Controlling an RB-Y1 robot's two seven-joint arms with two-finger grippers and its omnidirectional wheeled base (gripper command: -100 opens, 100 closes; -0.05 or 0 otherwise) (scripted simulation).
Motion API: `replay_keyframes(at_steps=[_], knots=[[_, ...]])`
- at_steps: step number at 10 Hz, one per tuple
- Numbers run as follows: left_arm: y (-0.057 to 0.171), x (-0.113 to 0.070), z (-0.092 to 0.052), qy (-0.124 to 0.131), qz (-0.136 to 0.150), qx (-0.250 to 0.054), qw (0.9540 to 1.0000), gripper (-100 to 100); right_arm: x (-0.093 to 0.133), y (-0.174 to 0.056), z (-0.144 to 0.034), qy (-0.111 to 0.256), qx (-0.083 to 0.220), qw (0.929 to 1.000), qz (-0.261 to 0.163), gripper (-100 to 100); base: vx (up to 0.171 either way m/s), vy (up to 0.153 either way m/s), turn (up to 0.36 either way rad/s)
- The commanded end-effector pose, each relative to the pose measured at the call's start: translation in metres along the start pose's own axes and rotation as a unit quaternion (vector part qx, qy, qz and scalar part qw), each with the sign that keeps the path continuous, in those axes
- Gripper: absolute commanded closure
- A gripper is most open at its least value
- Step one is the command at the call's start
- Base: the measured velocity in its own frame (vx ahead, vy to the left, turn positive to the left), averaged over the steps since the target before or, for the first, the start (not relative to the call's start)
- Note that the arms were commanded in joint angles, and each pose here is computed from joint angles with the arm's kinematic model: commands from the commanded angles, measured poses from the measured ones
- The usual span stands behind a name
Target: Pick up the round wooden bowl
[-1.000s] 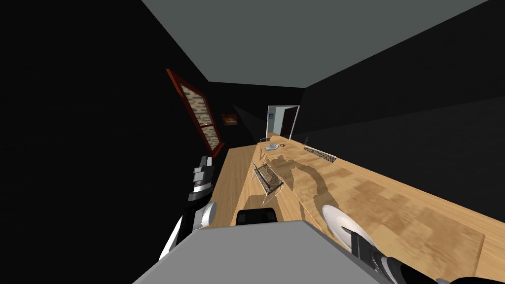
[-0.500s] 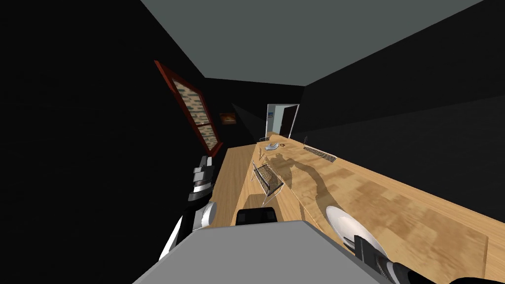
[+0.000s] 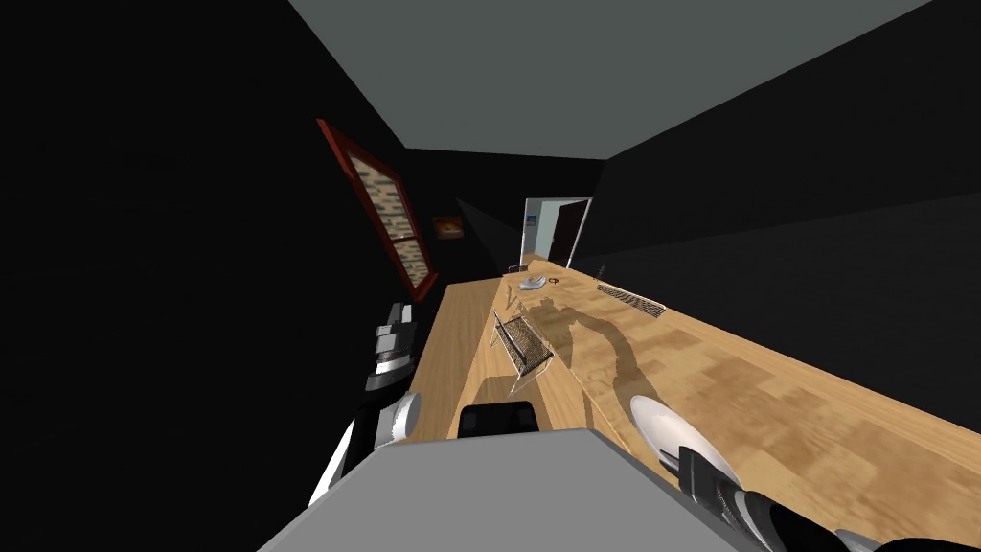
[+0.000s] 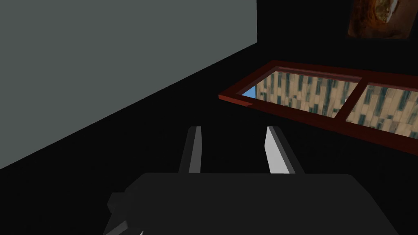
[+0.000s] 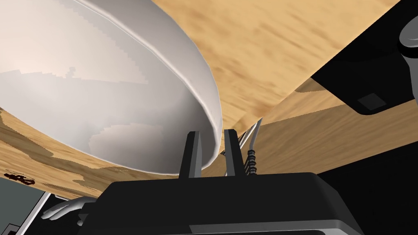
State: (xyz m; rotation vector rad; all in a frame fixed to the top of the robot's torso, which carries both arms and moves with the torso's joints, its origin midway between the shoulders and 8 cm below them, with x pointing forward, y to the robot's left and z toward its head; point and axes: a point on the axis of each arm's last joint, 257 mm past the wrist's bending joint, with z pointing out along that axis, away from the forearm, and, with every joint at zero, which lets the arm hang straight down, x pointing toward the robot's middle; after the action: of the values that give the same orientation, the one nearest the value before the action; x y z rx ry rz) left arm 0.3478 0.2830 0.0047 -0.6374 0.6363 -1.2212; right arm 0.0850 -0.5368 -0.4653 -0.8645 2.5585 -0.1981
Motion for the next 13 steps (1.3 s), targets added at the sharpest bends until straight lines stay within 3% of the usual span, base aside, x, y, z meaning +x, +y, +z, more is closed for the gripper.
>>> replay_keyframes(at_steps=[1,3,7,13], knots=[[0.000,0.000,0.000,0.000,0.000,0.000,1.0000,0,-0.011,-0.009,0.006,0.001,0.003,0.9999,0.011,100,-0.194,-0.022,0.132],[0.000,0.000,0.000,0.000,0.000,0.000,1.0000,0,-0.016,-0.015,0.010,0.004,0.003,0.9998,0.020,100,-0.170,0.008,0.135],[0.000,0.000,0.000,0.000,0.000,0.000,1.0000,0,-0.037,-0.053,0.015,0.018,0.022,0.9979,0.057,100,-0.192,0.004,0.195],[0.000,0.000,0.000,0.000,0.000,0.000,1.0000,0,-0.045,-0.068,0.017,0.028,0.030,0.9963,0.076,100,-0.099,0.023,0.078]])
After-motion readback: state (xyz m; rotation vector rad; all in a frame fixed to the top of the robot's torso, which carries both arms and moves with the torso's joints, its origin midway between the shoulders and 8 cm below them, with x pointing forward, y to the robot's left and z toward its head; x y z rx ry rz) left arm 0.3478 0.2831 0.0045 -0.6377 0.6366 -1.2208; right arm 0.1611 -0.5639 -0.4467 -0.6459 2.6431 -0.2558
